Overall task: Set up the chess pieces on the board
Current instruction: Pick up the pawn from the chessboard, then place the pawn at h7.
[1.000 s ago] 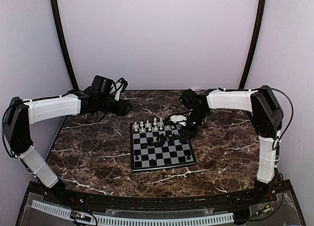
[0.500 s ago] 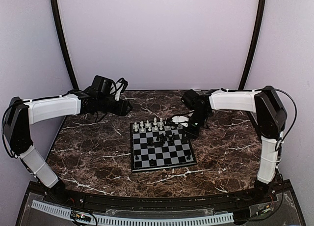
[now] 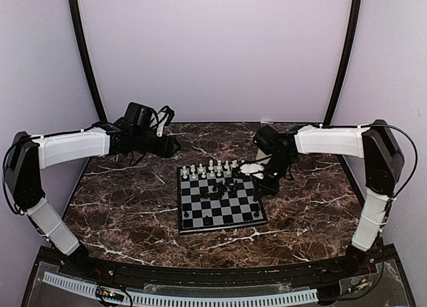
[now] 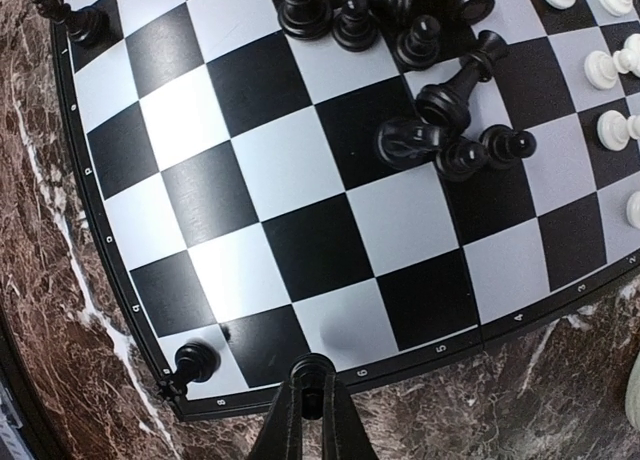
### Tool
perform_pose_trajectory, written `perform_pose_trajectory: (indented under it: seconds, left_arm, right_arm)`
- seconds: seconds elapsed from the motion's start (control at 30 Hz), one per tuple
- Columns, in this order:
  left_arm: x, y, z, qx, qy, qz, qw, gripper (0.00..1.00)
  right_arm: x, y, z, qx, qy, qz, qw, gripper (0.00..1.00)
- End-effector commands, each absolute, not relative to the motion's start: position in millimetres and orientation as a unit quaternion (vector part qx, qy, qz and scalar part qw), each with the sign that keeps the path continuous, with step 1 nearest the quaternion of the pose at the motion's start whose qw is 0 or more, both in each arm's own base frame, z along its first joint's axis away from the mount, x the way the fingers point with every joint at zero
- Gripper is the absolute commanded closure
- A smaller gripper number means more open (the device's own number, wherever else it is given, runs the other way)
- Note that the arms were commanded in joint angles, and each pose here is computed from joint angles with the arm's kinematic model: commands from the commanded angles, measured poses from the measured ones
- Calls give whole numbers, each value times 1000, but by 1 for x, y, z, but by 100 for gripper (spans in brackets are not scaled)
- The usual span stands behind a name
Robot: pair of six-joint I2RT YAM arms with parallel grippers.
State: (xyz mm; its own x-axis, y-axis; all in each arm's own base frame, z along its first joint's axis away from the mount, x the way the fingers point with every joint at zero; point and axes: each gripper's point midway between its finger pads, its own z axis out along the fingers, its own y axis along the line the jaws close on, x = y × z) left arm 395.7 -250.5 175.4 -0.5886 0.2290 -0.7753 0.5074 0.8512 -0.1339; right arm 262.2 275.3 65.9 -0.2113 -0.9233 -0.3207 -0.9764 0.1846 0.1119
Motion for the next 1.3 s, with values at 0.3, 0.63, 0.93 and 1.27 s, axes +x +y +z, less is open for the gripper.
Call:
perform_pose_trajectory:
  seconds: [0.3, 0.63, 0.93, 1.27]
  left_arm:
    - [399, -254, 194, 211, 864, -185, 418, 45]
    - [398, -255, 194, 214, 864, -184, 418, 46]
    - [399, -255, 193, 215, 864, -184, 416, 46]
    - [398, -257, 191, 215, 865, -188, 413, 46]
  right_arm:
    - [241, 282, 58, -645, 744, 160, 65, 100]
    - [232, 273, 43, -655, 740, 147, 42, 100]
    - [233, 276, 41, -655, 741, 142, 44, 88]
    - [236, 278, 46, -652, 743, 142, 54, 83]
